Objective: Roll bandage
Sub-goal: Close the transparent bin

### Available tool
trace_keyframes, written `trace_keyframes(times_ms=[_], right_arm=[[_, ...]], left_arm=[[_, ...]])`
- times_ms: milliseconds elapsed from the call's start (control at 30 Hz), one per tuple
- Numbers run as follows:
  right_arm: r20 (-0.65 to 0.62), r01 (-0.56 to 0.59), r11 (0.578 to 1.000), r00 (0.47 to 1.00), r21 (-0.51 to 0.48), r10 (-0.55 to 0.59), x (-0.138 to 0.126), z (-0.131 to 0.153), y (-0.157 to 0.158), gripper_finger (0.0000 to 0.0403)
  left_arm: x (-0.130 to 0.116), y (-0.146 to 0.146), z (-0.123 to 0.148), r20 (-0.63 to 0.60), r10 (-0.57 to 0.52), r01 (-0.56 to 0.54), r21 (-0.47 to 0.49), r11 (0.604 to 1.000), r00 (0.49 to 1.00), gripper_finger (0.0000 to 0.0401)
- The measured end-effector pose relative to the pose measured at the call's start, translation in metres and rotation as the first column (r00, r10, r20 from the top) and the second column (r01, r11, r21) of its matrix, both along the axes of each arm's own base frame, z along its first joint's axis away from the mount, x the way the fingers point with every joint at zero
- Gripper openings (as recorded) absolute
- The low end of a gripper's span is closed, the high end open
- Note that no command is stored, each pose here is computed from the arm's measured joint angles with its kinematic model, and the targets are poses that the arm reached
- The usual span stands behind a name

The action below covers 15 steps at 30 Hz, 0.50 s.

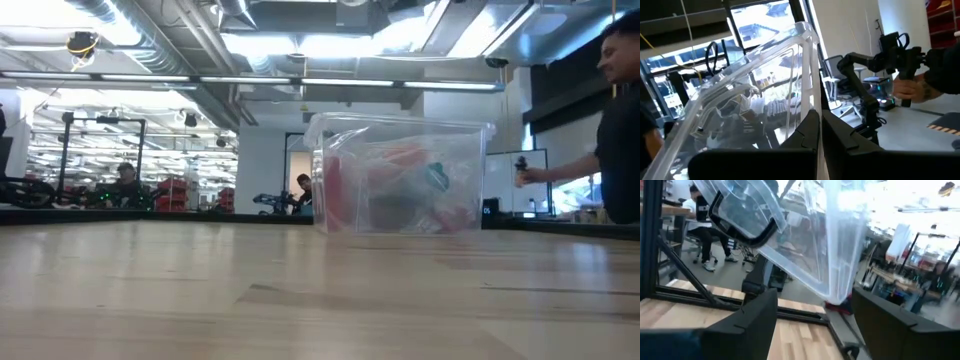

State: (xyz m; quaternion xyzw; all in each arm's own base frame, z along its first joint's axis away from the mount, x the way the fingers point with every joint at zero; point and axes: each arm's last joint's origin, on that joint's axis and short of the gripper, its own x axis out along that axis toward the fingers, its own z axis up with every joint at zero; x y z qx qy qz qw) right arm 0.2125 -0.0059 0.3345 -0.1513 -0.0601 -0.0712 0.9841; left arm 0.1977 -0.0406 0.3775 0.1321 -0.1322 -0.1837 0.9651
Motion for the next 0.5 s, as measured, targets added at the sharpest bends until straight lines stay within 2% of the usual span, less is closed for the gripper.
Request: trace_keyframes(times_ms=[133,300,400,500], right_arm=[[0.011,-0.02,1.0,1.0,-0.018,0.02,0.005,0.004,0.001,0.0252],[-0.113,0.004,1.0,0.994,0.008,-0.003,0.002,0.003,0.009,0.0252],[-0.141,0.048,0.998,0.988,-0.051,-0.055,0.003,0.002,0.026,0.0252],[-0.124,0.11,0.98,0.983,-0.165,-0.131,0.015,-0.003,0.046,0.0252]], left_arm=[[0.003,0.0,-0.002,-0.011,0.009,-0.009,-0.002,1.0,1.0,0.0],[0.0,0.003,0.002,0.003,0.108,-0.108,-0.036,0.993,0.994,0.0],[-0.001,0.006,0.004,0.022,0.184,-0.183,-0.057,0.982,0.983,0.0],[0.003,0.006,0.004,0.034,0.225,-0.222,-0.068,0.973,0.974,0.0]])
